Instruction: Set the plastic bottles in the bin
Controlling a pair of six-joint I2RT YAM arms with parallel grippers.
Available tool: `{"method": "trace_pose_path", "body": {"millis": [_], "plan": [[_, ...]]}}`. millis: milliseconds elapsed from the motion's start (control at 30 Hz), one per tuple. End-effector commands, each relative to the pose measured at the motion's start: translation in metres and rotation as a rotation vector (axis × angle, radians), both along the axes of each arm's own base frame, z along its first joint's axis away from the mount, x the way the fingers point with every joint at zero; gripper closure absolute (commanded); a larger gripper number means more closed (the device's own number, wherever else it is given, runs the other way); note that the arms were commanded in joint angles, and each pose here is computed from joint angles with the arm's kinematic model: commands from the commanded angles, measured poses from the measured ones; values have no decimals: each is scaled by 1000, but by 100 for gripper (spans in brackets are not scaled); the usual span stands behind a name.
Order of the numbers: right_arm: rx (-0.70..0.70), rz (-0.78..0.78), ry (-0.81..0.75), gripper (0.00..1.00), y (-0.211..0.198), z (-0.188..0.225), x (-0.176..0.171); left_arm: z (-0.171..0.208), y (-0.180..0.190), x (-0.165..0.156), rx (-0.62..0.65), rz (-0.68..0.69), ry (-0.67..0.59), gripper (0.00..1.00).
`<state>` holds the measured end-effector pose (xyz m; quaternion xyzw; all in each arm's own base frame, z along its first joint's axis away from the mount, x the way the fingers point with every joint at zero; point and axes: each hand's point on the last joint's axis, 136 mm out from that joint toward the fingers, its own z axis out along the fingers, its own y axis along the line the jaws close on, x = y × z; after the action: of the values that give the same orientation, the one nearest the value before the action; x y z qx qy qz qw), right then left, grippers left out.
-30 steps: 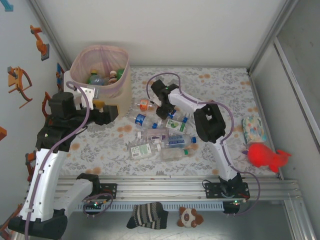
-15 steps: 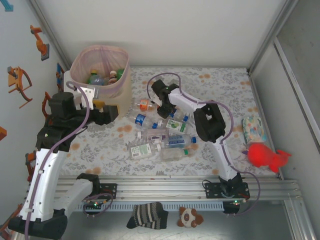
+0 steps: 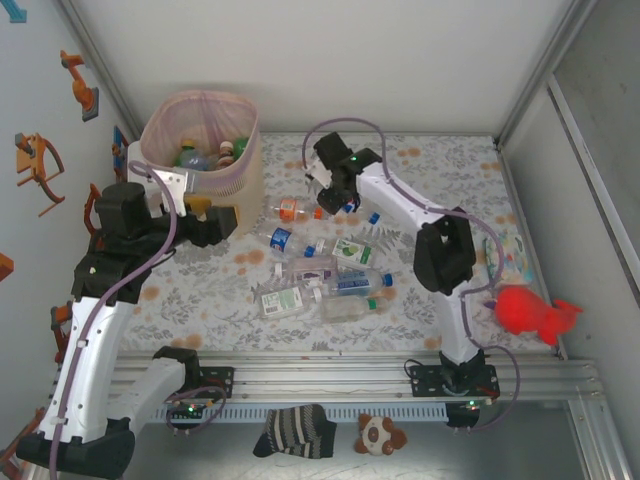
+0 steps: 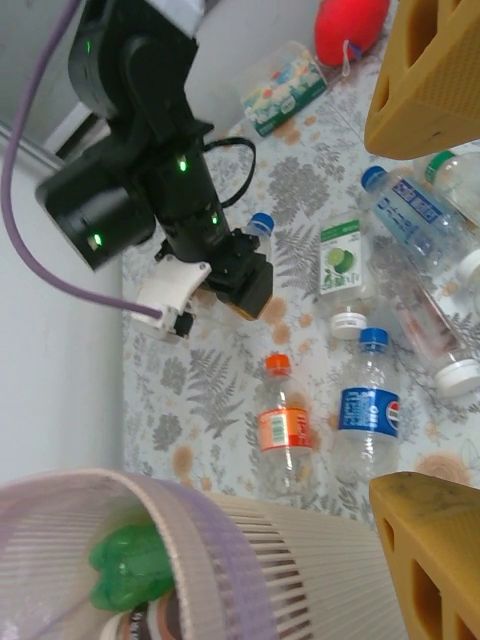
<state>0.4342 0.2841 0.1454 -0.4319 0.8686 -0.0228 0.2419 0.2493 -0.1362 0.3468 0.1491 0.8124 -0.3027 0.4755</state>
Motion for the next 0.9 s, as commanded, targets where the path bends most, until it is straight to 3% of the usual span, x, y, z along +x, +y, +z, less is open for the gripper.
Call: {"method": "trace_pose_path", "body": {"millis": [0,367,867], "plan": [[124,-6,-46,45,1,52,-13,18,-11,2,-72,-46,-62,19],[458,17,-165,45,2,166,-57,37,-60,3,-146,-224,-193,18],[976,277,-219,45,11,304,-158,66,-146,-23,-223,-582,-462,16]]}}
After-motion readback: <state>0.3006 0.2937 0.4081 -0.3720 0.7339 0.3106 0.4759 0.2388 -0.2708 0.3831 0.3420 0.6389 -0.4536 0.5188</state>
